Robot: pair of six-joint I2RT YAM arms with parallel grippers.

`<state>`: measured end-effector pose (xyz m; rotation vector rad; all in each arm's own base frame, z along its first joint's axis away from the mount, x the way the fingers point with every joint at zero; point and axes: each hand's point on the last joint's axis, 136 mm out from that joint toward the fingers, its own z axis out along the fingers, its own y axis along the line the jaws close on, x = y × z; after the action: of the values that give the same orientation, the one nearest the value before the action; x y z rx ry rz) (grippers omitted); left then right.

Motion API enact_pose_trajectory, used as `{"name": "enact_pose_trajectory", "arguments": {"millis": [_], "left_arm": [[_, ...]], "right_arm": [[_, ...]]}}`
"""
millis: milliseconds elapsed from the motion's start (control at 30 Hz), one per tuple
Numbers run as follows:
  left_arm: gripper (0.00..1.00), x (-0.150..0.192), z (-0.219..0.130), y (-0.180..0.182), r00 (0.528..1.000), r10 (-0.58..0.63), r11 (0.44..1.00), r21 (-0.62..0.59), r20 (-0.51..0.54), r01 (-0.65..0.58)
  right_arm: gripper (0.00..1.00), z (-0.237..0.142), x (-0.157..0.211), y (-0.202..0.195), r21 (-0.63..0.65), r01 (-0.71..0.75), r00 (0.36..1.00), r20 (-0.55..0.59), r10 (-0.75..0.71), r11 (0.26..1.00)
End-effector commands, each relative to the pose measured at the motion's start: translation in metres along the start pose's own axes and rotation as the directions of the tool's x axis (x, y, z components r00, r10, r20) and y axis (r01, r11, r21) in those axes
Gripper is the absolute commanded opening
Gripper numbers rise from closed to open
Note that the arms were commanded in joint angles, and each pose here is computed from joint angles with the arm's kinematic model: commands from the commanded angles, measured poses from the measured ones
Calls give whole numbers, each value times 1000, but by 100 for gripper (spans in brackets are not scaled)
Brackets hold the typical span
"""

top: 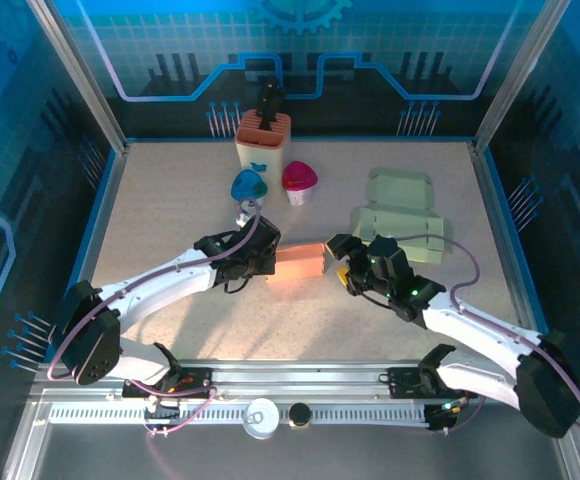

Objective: Fold the paper box

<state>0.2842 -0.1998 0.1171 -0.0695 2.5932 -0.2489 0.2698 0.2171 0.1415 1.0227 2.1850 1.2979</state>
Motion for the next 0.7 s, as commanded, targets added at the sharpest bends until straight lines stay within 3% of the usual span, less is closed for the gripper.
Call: {"name": "enact_pose_trajectory", "arguments": {"millis": [0,300,567,667], "left_arm": [[0,22,3,11,997,10,999,-38,-71,-12],[0,22,2,8,997,17,999,-36,-71,-20],[0,19,-2,5,998,15,1000,-20,-62,-16],[3,18,-6,4,998,15,1000,-11,-56,-16]], "right_arm": [[87,12,3,22,-76,-108,993,-52,104,991],[86,33,2,26,-58,-132,990,-66,129,990],[67,49,2,2,-10,-168,982,-87,167,986],[55,53,2,-2,-7,-178,980,-91,176,984]]}}
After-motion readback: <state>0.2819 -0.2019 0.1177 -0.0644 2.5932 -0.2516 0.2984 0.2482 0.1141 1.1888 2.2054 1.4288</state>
